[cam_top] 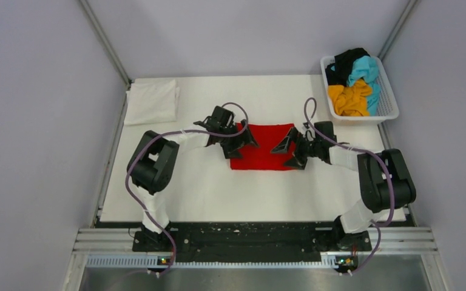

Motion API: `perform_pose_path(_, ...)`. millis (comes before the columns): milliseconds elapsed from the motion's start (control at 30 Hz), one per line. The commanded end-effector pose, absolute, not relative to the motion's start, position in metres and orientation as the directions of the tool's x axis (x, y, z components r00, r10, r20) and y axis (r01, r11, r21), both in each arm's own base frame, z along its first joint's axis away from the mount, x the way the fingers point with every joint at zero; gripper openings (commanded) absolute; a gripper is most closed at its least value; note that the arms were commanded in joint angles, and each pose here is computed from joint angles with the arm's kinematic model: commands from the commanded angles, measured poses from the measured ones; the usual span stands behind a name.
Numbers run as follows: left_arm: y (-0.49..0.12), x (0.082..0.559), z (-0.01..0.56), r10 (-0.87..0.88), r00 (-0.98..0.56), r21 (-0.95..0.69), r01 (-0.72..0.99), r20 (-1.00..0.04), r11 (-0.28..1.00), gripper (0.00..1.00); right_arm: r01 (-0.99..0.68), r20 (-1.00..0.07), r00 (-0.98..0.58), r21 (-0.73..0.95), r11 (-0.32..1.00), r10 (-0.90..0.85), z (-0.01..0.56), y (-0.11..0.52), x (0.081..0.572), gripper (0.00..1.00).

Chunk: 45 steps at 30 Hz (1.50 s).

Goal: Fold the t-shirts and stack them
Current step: Fold the long partially folded tshirt into a neat square, then put the neatly folded tshirt into the corner of the board with the left arm

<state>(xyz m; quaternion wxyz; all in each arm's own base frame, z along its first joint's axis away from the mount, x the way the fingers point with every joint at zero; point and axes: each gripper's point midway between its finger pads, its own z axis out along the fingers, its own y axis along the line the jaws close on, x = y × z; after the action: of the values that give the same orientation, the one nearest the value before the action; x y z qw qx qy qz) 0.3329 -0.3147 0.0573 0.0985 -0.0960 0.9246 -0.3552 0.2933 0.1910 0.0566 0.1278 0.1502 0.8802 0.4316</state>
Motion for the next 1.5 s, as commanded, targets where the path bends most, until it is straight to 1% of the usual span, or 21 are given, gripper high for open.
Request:
perform_pose_path(0,-0.298,0.324,0.028,-0.289,-0.952,-0.631,-0.166,-0.098,0.758,0.99,0.252,-0.133,-0.887,0.664,0.704,0.443,0.003,0.155,0.286,0.99)
perform_pose_path(100,-0.288,0.313,0.022,-0.291,-0.952,-0.604,-0.180,-0.091,0.776,0.99,0.253,-0.145,-0.888,0.640,0.726,0.437,-0.003,0.150,0.277,0.99)
perform_pose_path(233,-0.287,0.317,0.054,-0.287,-0.944,-0.627,-0.127,-0.161,0.769,0.99,0.159,-0.203,-0.897,0.680,0.715,0.393,0.030,0.156,0.281,0.99)
perform_pose_path(333,-0.276,0.327,0.082,-0.285,-0.922,-0.579,-0.086,-0.261,0.811,0.99,0.040,-0.317,-0.882,0.688,0.724,0.350,0.078,0.157,0.293,0.99)
perform_pose_path(400,-0.262,0.333,0.096,-0.294,-0.897,-0.532,-0.081,-0.330,0.843,0.99,-0.029,-0.406,-0.853,0.663,0.748,0.327,0.111,0.153,0.300,0.99)
perform_pose_path(467,-0.250,0.338,0.102,-0.310,-0.872,-0.496,-0.092,-0.379,0.864,0.99,-0.065,-0.490,-0.810,0.622,0.780,0.323,0.136,0.144,0.304,0.99)
perform_pose_path(533,-0.238,0.343,0.098,-0.334,-0.852,-0.451,-0.133,-0.402,0.882,0.99,-0.078,-0.546,-0.777,0.579,0.812,0.315,0.150,0.134,0.304,0.99)
perform_pose_path(600,-0.232,0.347,0.087,-0.336,-0.854,-0.402,-0.167,-0.398,0.900,0.98,-0.065,-0.566,-0.765,0.542,0.838,0.307,0.153,0.126,0.302,0.99)
perform_pose_path(700,-0.234,0.352,0.070,-0.330,-0.877,-0.356,-0.202,-0.349,0.912,0.91,-0.047,-0.576,-0.763,0.504,0.863,0.295,0.153,0.117,0.301,0.99)
perform_pose_path(733,-0.240,0.352,0.064,-0.322,-0.889,-0.368,-0.195,-0.325,0.909,0.90,-0.047,-0.578,-0.762,0.497,0.866,0.290,0.152,0.116,0.301,0.99)
perform_pose_path(867,-0.248,0.356,0.049,-0.317,-0.899,-0.370,-0.196,-0.302,0.908,0.88,-0.044,-0.578,-0.768,0.479,0.877,0.278,0.149,0.113,0.300,0.99)
perform_pose_path(967,-0.251,0.356,0.035,-0.311,-0.907,-0.356,-0.202,-0.284,0.912,0.84,-0.034,-0.566,-0.776,0.478,0.878,0.278,0.146,0.112,0.297,0.99)
perform_pose_path(1133,-0.276,0.358,0.015,-0.275,-0.926,-0.337,-0.180,-0.259,0.924,0.71,-0.028,-0.570,-0.778,0.453,0.891,0.265,0.143,0.106,0.289,0.99)
perform_pose_path(1200,-0.286,0.359,0.007,-0.257,-0.932,-0.306,-0.174,-0.257,0.936,0.62,-0.016,-0.577,-0.773,0.435,0.900,0.265,0.143,0.102,0.288,0.99)
perform_pose_path(1233,-0.289,0.356,-0.002,-0.246,-0.939,-0.278,-0.176,-0.240,0.944,0.57,-0.012,-0.580,-0.771,0.428,0.904,0.264,0.144,0.100,0.286,0.99)
perform_pose_path(1300,-0.288,0.361,-0.010,-0.238,-0.937,-0.208,-0.186,-0.258,0.960,0.42,-0.013,-0.591,-0.762,0.422,0.906,0.264,0.147,0.098,0.285,0.99)
perform_pose_path(1333,-0.287,0.362,-0.014,-0.232,-0.938,-0.175,-0.191,-0.259,0.966,0.31,-0.015,-0.597,-0.758,0.418,0.908,0.263,0.149,0.097,0.284,0.99)
perform_pose_path(1367,-0.286,0.366,-0.014,-0.229,-0.936,-0.146,-0.196,-0.268,0.970,0.14,-0.017,-0.605,-0.753,0.412,0.911,0.259,0.149,0.096,0.284,0.99)
perform_pose_path(1400,-0.282,0.370,-0.014,-0.225,-0.933,-0.109,-0.202,-0.279,0.973,0.01,-0.015,-0.613,-0.746,0.404,0.915,0.259,0.151,0.093,0.283,0.99)
perform_pose_path(1433,-0.278,0.375,-0.010,-0.220,-0.929,-0.069,-0.209,-0.298,0.976,0.00,-0.010,-0.618,-0.742,0.396,0.918,0.259,0.151,0.091,0.283,0.99)
perform_pose_path(1467,-0.269,0.384,0.000,-0.209,-0.917,-0.012,-0.218,-0.341,0.976,0.00,-0.008,-0.622,-0.739,0.391,0.921,0.258,0.152,0.090,0.282,0.99)
